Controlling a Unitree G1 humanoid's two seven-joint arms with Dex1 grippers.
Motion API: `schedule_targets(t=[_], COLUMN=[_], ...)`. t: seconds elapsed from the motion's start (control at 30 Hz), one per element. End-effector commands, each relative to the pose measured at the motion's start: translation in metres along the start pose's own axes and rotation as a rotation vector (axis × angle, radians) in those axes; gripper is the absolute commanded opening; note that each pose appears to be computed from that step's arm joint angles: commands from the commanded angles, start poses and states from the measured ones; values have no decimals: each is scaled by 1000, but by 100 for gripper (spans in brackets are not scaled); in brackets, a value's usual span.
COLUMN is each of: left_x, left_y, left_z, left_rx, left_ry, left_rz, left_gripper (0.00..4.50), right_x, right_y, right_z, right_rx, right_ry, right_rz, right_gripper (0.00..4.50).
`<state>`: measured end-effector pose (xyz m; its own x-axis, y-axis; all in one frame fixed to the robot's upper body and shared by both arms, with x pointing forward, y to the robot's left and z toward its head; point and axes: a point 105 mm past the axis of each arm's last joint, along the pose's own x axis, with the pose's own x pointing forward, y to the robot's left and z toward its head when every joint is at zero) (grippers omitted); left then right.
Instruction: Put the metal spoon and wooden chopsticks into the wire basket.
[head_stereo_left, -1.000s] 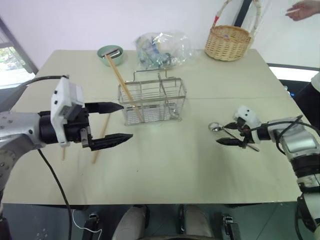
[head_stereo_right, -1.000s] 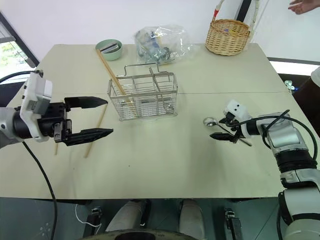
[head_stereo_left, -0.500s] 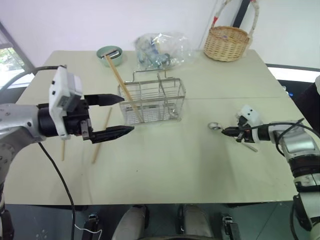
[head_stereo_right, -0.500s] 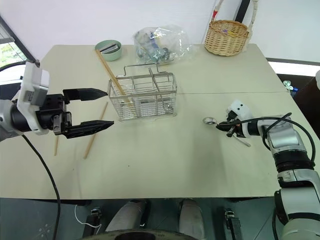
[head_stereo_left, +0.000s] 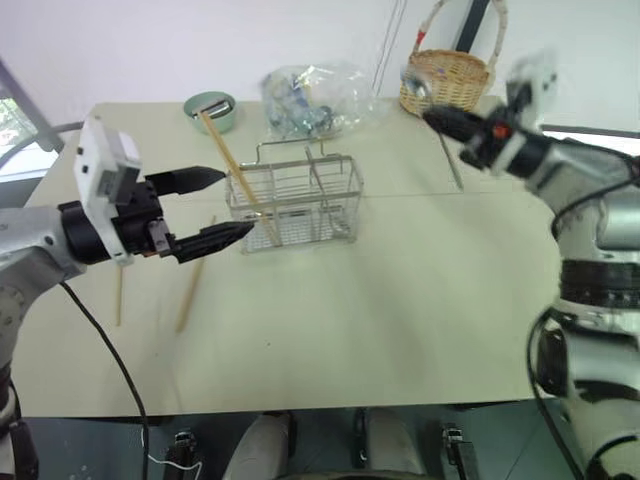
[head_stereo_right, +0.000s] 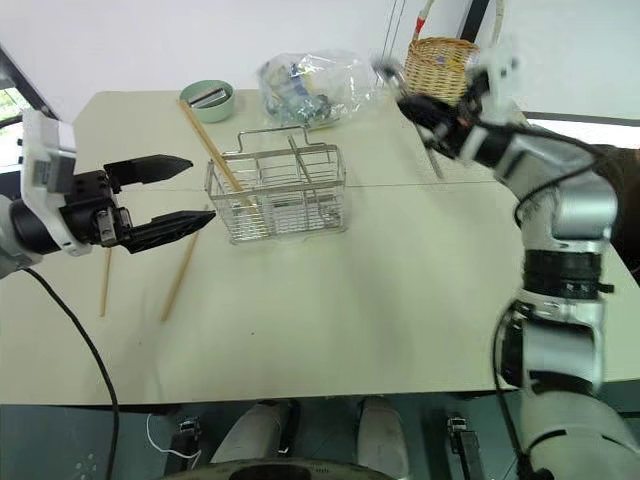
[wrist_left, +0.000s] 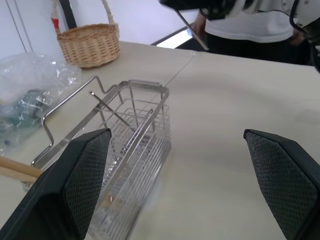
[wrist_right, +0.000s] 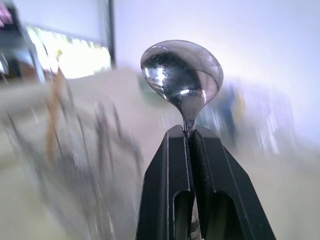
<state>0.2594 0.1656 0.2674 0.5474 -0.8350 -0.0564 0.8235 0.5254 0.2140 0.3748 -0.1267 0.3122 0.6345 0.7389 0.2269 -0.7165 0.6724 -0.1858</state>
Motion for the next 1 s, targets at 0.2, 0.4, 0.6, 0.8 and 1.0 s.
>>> schedule_targets(t=[0.2,0.4,0.6,0.8,1.0], left_x=[-6,-12,-14,-15,-17], left_y=[7,7,7,8,13], left_z=[12,13,14,17,21], left_rx=[61,66,68,77,87], left_ry=[-37,-35,-36,-41,-49], left_rz=[57,85,111,126,145], left_gripper=[450,450,450,450,450], right_x=[56,79,93,99,91], right_y=[33,34,42,53,45], right_z=[3,5,-10,-39,-60], right_rx=[101,161,196,175,159], right_ry=[-141,-207,-209,-183,-140], right_rz=[20,-10,-15,-28,-81], right_gripper=[3,3,3,3,148])
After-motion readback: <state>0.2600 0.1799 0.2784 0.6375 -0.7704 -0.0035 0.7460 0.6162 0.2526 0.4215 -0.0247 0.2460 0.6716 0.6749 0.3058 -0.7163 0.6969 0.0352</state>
